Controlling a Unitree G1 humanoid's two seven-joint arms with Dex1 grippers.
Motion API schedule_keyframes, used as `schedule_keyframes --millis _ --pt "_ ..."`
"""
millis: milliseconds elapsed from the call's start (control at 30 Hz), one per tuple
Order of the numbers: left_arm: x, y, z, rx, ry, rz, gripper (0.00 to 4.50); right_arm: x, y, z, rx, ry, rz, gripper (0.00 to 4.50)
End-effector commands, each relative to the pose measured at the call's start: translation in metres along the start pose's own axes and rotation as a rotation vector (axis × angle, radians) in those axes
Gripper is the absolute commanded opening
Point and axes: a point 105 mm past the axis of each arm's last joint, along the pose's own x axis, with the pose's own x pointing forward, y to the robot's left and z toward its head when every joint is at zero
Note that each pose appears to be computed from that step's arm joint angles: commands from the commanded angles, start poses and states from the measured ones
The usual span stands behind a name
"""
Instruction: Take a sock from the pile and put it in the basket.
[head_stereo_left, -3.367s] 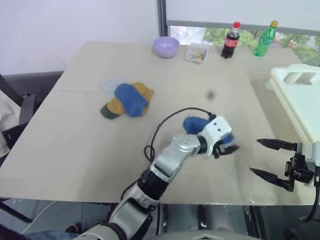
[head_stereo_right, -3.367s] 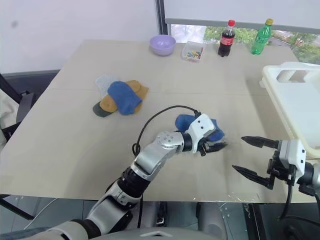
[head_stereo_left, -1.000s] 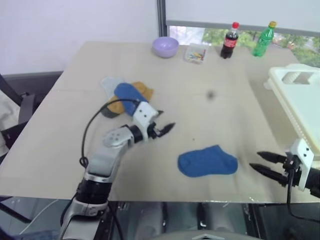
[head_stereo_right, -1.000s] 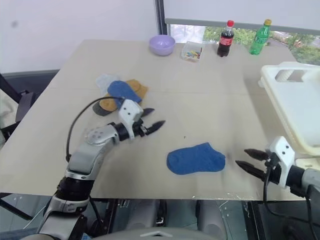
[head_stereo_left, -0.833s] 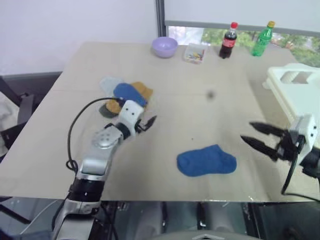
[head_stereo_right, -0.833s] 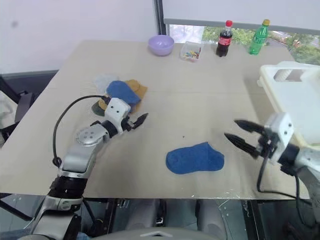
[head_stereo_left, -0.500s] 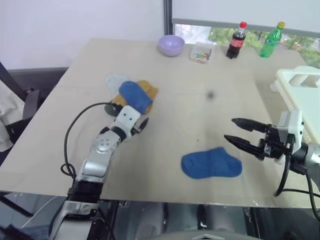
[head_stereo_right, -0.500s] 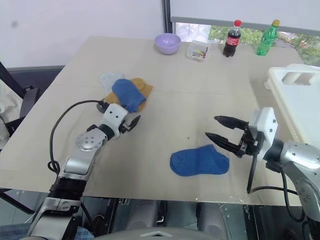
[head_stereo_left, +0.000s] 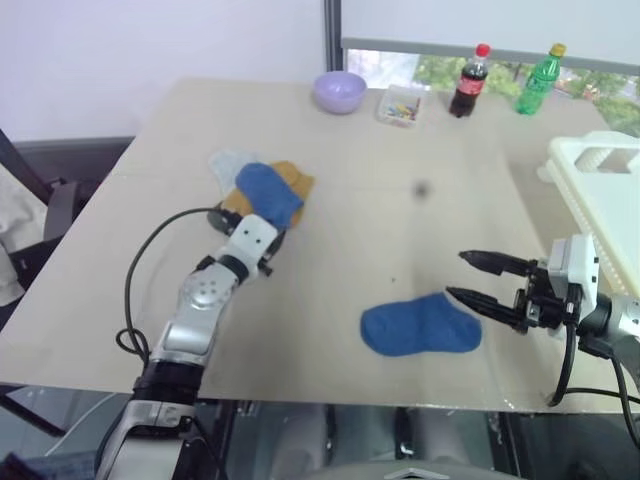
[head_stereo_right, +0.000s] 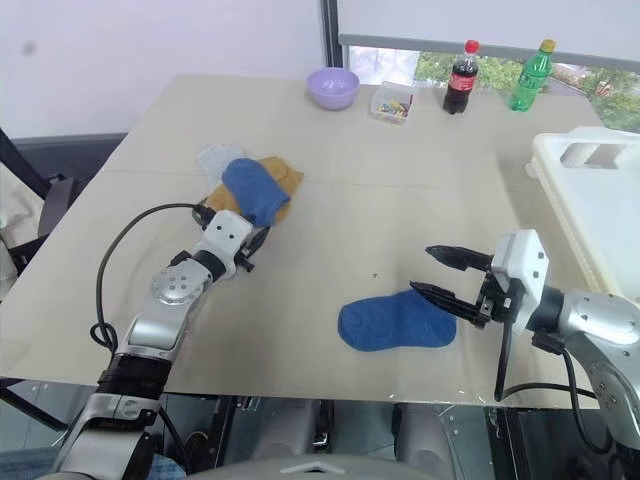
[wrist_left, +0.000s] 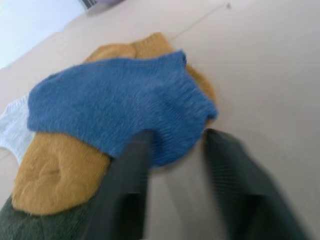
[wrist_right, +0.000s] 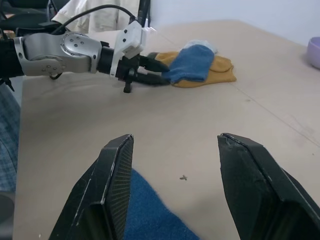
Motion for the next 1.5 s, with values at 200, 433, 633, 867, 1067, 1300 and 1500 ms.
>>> schedule_keyframes --millis 200,433,633,867,1067,1300,1500 --pt "0.002 0.016 0.027 -0.010 -0.117 0.069 0.03 -0.001 0.003 -0.004 -0.036 0.004 0.001 2.73" --pt "0.006 0.022 0.042 -0.072 -0.152 0.082 0.03 -0.001 0.003 -0.007 -0.038 0.007 0.003 2.73" --pt "0.010 -0.027 0.054 -0.135 -0.128 -0.173 0.03 0.000 0.000 -0.008 -0.054 0.012 -0.008 2.73" --pt "0.023 -0.104 0.077 -0.266 -0.109 -0.419 0.03 -0.013 -0.027 -0.024 -0.063 0.147 -0.115 2.73" --pt "0.039 -0.146 0.103 -0.401 -0.100 -0.509 0.03 -0.033 -0.036 -0.034 -0.039 0.233 -0.148 2.73" --pt "0.047 -0.196 0.143 -0.579 -0.113 -0.673 0.03 -0.052 -0.053 -0.052 -0.014 0.395 -0.246 2.73" --pt "0.048 -0.200 0.172 -0.770 -0.120 -0.741 2.37 -0.041 -0.055 -0.058 0.099 0.366 -0.299 2.73"
